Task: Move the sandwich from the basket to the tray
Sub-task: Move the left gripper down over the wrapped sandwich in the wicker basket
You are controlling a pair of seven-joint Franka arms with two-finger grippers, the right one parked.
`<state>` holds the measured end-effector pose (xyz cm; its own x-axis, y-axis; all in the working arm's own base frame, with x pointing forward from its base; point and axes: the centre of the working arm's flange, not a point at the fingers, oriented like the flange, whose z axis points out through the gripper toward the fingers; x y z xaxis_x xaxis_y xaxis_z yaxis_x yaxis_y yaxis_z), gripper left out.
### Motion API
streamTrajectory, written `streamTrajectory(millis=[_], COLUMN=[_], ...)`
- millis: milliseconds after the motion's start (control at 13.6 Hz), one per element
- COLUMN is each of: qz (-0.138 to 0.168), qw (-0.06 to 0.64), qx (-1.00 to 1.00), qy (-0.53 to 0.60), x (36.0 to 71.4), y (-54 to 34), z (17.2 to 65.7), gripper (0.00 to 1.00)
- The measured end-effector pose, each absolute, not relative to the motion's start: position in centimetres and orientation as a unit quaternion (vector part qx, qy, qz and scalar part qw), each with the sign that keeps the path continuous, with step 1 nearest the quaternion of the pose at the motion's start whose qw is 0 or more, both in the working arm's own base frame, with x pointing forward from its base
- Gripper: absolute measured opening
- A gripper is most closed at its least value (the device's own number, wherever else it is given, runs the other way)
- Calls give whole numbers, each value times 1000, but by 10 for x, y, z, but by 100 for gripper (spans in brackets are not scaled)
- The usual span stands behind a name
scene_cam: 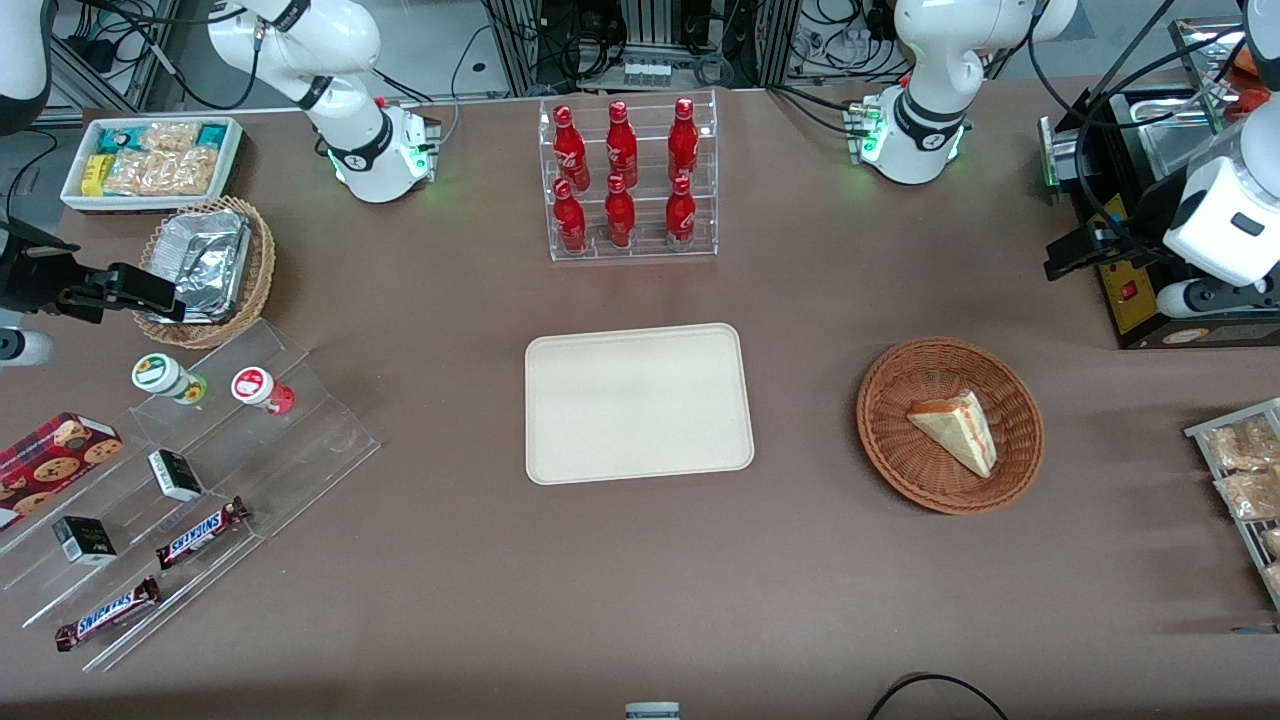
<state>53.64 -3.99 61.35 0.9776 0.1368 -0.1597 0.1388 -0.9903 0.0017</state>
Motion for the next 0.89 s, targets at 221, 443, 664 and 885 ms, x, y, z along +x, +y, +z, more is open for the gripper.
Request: streamTrajectory(millis=[221, 443, 664, 885], qz=[-81, -96, -126, -125], qw=[6, 4, 2, 4], qx=[994, 993, 990, 989], qy=[69, 69, 70, 73], x=[537, 541, 561, 586], y=[-40, -40, -40, -40], z=[613, 597, 548, 487], gripper=[100, 100, 100, 100])
